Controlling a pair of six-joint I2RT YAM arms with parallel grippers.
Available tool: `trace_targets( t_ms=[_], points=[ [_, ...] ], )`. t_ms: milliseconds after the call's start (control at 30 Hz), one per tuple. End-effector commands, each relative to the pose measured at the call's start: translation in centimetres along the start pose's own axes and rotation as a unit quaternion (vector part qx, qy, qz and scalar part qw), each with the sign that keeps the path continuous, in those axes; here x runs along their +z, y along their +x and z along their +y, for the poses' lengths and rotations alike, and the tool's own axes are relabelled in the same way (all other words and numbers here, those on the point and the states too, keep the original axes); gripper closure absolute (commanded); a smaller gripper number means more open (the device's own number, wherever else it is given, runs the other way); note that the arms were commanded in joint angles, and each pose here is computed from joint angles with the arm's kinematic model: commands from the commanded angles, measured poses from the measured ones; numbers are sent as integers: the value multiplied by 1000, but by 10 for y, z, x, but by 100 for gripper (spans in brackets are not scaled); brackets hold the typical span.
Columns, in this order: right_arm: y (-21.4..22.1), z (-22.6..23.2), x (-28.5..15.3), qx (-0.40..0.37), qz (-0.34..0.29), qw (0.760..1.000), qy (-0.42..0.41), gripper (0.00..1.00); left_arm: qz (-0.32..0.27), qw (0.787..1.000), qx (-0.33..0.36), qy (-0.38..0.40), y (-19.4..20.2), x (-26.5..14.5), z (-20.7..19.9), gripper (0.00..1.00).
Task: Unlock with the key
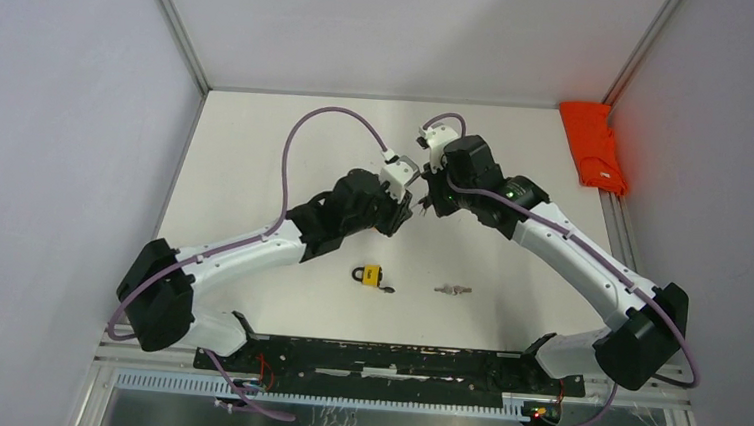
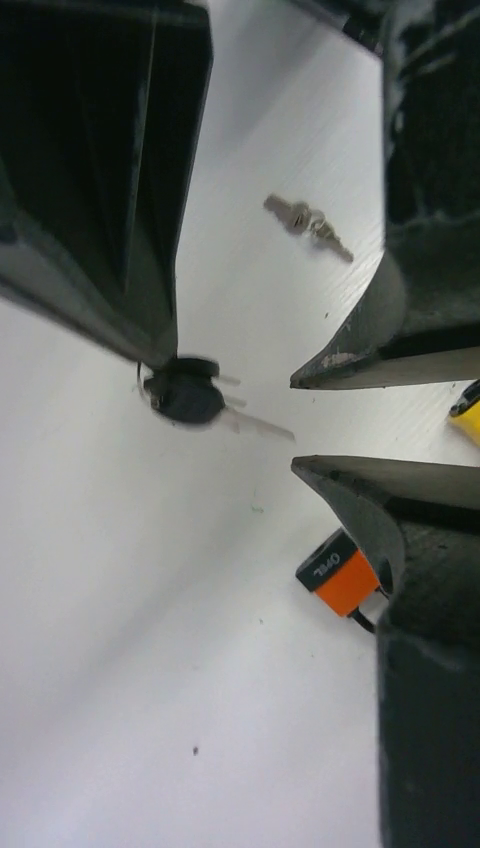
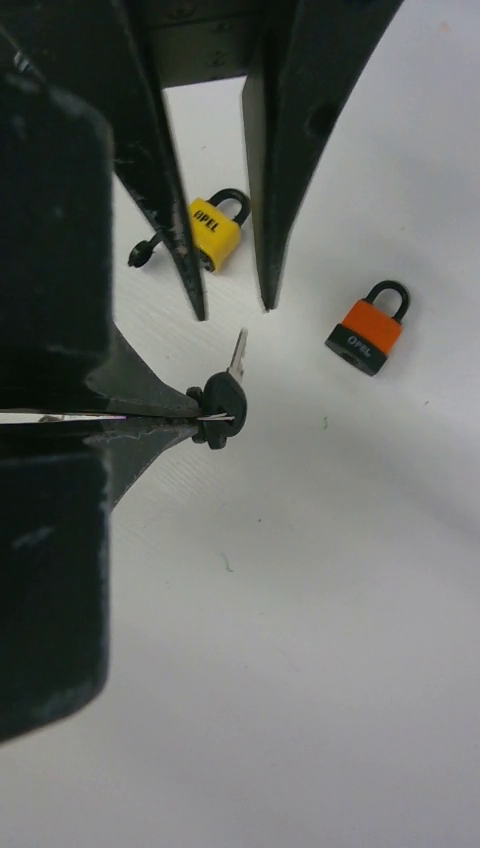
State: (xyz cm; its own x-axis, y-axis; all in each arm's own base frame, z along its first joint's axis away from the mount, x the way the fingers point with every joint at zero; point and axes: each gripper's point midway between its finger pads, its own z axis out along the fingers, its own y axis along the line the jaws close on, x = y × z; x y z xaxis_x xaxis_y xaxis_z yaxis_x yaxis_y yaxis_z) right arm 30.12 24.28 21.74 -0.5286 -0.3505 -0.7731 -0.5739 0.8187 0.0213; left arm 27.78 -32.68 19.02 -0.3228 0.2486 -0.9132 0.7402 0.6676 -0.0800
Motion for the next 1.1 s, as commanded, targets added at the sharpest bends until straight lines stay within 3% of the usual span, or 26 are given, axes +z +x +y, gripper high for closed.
trace_targets(
  t_ms=[0, 300, 733, 1067],
  points=[
    [-14, -4, -17, 6, -22, 1000, 10, 100, 4, 993, 71, -92, -8, 2, 23, 63],
    [-13, 1, -21, 11, -28, 1000, -5, 100, 0, 991, 79, -107, -7, 2, 23, 62],
    [-25, -26, -41, 33, -46, 997, 44, 100, -78, 986, 79, -121, -24, -32, 21, 69],
    [-26, -4, -39, 66, -42, 994, -81, 100, -112, 983, 127, -73, -24, -33, 5, 74]
  ],
)
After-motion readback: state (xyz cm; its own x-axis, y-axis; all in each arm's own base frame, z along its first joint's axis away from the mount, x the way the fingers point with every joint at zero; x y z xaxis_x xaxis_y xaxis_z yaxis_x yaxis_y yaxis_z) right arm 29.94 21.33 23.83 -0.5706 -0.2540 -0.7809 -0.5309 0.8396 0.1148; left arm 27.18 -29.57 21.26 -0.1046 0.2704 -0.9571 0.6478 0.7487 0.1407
